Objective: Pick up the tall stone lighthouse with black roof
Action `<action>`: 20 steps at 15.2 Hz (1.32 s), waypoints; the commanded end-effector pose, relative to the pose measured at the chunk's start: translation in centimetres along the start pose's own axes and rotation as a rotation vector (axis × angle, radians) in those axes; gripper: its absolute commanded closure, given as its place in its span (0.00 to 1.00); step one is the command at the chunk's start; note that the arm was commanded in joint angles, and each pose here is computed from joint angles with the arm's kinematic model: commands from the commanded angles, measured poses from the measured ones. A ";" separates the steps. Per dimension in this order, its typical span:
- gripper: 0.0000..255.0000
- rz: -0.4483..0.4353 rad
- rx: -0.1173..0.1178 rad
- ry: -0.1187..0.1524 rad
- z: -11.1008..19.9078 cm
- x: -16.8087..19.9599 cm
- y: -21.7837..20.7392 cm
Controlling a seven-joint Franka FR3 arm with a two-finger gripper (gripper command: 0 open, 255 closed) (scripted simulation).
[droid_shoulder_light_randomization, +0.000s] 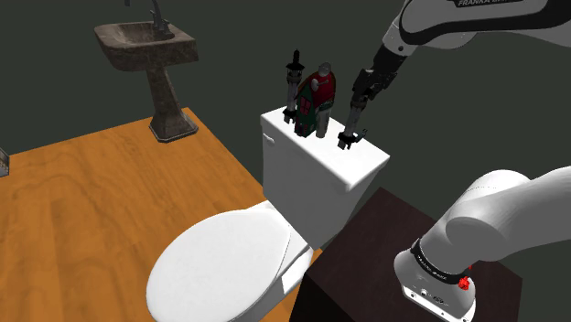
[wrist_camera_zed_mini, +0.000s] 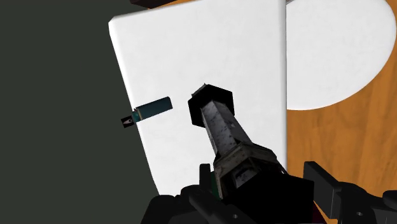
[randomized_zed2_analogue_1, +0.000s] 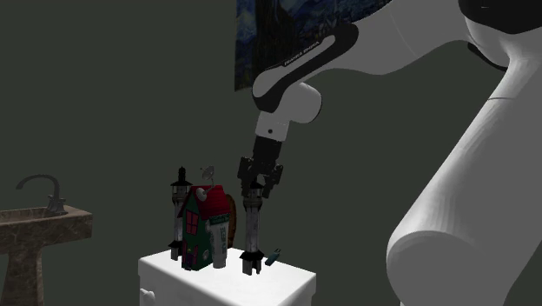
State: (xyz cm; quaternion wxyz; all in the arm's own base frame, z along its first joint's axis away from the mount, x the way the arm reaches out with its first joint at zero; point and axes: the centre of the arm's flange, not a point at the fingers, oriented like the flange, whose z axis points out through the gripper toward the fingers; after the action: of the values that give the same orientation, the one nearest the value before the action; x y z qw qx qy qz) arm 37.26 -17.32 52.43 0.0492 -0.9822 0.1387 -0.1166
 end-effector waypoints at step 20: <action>1.00 0.000 0.000 -0.002 -7.1 1.6 -0.9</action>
State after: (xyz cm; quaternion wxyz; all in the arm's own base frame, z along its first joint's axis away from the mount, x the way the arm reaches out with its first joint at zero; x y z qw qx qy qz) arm 37.26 -17.25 59.13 0.0493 -0.9823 0.1387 -0.1157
